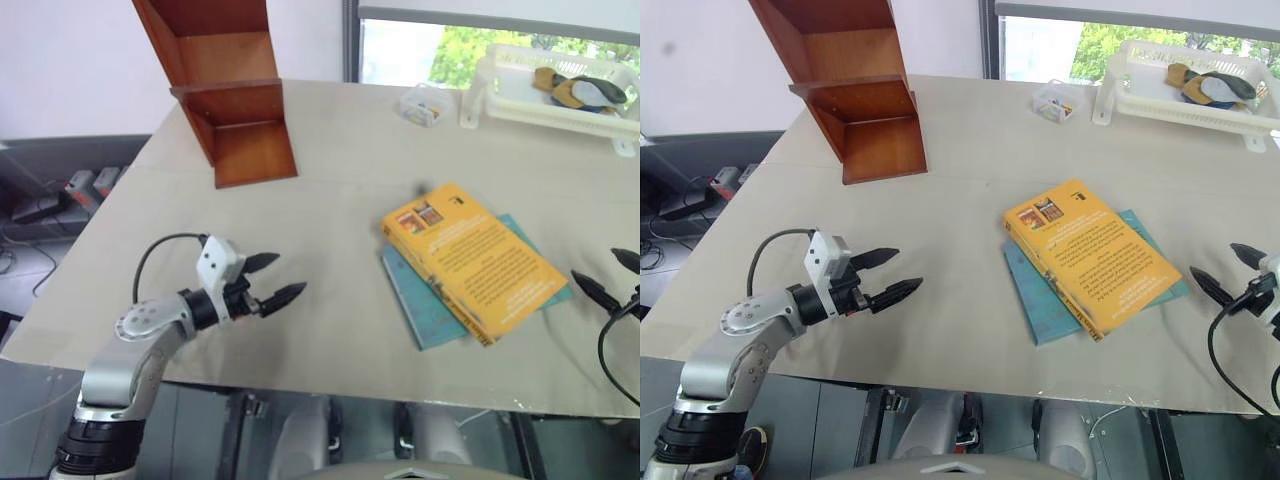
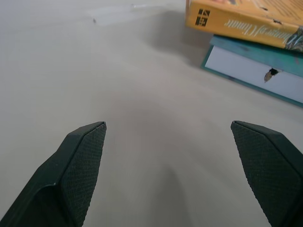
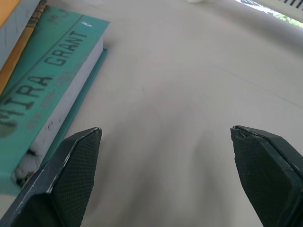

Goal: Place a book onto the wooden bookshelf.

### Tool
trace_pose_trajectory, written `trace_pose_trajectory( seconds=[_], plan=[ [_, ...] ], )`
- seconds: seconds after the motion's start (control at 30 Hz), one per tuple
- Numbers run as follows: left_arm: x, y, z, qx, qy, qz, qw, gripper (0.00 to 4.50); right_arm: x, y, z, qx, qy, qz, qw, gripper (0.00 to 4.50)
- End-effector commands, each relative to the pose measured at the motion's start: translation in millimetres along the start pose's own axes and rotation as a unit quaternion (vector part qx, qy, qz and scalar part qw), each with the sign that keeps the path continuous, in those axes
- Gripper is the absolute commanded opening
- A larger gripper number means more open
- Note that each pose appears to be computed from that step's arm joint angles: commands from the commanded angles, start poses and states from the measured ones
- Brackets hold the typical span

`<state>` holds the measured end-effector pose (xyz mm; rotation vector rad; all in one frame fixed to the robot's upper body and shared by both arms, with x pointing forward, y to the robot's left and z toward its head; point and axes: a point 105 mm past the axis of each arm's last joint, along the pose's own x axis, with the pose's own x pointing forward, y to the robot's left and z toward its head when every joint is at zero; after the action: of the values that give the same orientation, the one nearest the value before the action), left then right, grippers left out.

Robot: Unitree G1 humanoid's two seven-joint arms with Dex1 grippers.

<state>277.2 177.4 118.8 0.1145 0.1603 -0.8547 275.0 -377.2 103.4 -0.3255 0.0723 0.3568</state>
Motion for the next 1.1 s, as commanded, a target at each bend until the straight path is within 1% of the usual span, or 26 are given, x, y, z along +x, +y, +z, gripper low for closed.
trace_pose_trajectory(
  seconds=[0.03,0.23,0.4,0.63,0.7,0.77,0.87,1.1],
  plan=[
    [1.0,-0.7,4.3,0.012,-0.008,-0.009,1.0,4.45,-10.7,-8.5,15.6,-0.01,-0.018,-0.014,1.0,4.5],
    [2.3,-0.4,4.7,0.014,-0.008,-0.018,1.0,4.45,-22.6,-2.4,11.0,-0.001,0.01,-0.008,1.0,4.5],
    [3.0,-0.3,4.3,0.016,-0.005,-0.023,1.0,4.45,-14.7,2.9,8.6,-0.005,0.007,-0.023,1.0,4.5],
    [1.5,0.3,4.0,0.016,-0.006,-0.022,1.0,4.45,5.8,39.3,12.8,0.041,-0.028,0.032,0.998,4.5],
    [0.5,0.9,3.9,0.018,-0.006,-0.02,1.0,4.45,15.0,56.0,14.8,0.056,-0.039,0.057,0.996,4.5],
    [-0.6,5.1,9.5,0.016,-0.025,-0.008,1.0,4.45,25.4,68.5,18.0,0.065,-0.054,0.068,0.994,4.5],
    [-3.2,6.7,16.7,0.008,-0.047,-0.011,0.999,4.45,38.1,82.0,19.6,0.074,-0.064,0.08,0.992,4.5],
    [-7.4,2.9,20.4,0.001,-0.059,-0.029,0.998,4.45,58.9,103.9,25.6,0.086,-0.079,0.111,0.987,4.5]
  ],
)
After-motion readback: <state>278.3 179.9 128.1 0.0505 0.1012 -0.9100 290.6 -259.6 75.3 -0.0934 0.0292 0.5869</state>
